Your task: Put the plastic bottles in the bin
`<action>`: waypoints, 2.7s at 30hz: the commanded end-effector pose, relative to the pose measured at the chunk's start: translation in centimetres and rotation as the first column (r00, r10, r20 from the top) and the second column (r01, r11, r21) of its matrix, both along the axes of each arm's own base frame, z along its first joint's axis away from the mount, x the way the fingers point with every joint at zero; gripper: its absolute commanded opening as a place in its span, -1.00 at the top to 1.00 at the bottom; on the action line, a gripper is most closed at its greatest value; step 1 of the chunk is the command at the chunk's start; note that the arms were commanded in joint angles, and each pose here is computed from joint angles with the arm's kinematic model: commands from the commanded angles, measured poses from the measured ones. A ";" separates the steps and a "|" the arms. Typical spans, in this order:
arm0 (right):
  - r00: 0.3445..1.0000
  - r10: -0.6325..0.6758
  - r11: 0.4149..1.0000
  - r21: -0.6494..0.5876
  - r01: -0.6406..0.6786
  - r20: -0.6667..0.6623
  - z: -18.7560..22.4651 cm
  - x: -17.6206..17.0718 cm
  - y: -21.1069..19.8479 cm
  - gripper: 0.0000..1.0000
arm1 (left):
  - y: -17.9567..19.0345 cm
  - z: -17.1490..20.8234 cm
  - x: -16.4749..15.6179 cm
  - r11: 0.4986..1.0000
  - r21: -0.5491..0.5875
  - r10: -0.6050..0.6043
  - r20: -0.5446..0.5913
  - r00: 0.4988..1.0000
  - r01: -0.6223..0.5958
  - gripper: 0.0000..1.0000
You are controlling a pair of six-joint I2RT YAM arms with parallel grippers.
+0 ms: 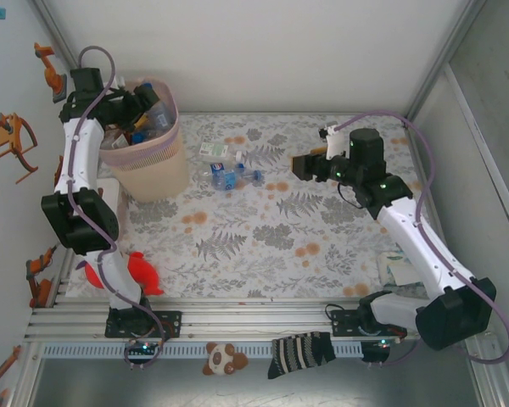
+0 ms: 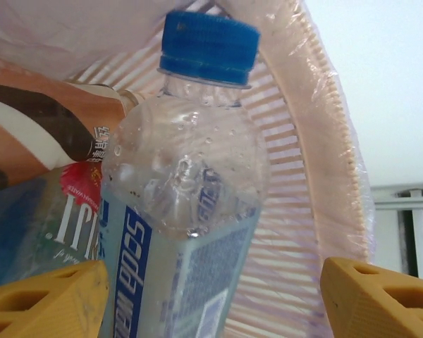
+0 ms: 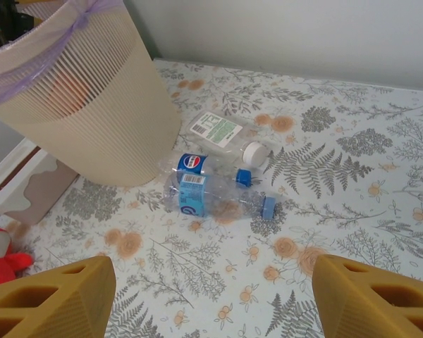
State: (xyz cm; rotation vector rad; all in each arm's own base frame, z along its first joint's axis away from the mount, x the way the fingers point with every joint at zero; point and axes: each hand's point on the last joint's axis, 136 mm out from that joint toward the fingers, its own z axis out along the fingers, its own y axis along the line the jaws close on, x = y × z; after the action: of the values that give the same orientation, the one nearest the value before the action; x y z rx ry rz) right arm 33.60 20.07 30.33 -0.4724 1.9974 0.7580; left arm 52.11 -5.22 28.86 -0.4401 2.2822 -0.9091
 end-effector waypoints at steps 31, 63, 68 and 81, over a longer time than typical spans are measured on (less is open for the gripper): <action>0.999 -0.006 1.000 0.000 0.006 0.043 1.1 -1.2 -0.5 -0.46 | -2.1 -1.4 4.6 0.981 0.180 -0.076 0.037 0.996 0.068 0.41; 0.996 -0.011 1.000 0.011 0.010 0.085 2.9 -1.9 -0.8 -0.46 | -5.6 9.4 -0.5 0.972 0.196 -0.183 0.282 0.942 0.130 0.39; 0.996 -0.015 1.000 0.019 0.014 0.088 3.2 -2.0 -0.9 -0.46 | -8.0 11.0 -1.8 0.953 0.246 -0.256 0.331 0.908 0.179 0.37; 0.994 -0.036 0.999 0.012 0.035 0.099 3.7 -2.7 -1.6 -0.46 | -18.4 8.9 -5.6 0.697 0.597 -0.654 0.304 0.692 0.397 0.16</action>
State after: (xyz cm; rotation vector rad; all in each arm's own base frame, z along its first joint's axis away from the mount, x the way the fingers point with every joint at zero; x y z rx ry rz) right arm 31.37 18.73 33.31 -0.4570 1.9177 0.7272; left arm 47.60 -22.42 37.90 0.4858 2.0782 -0.6838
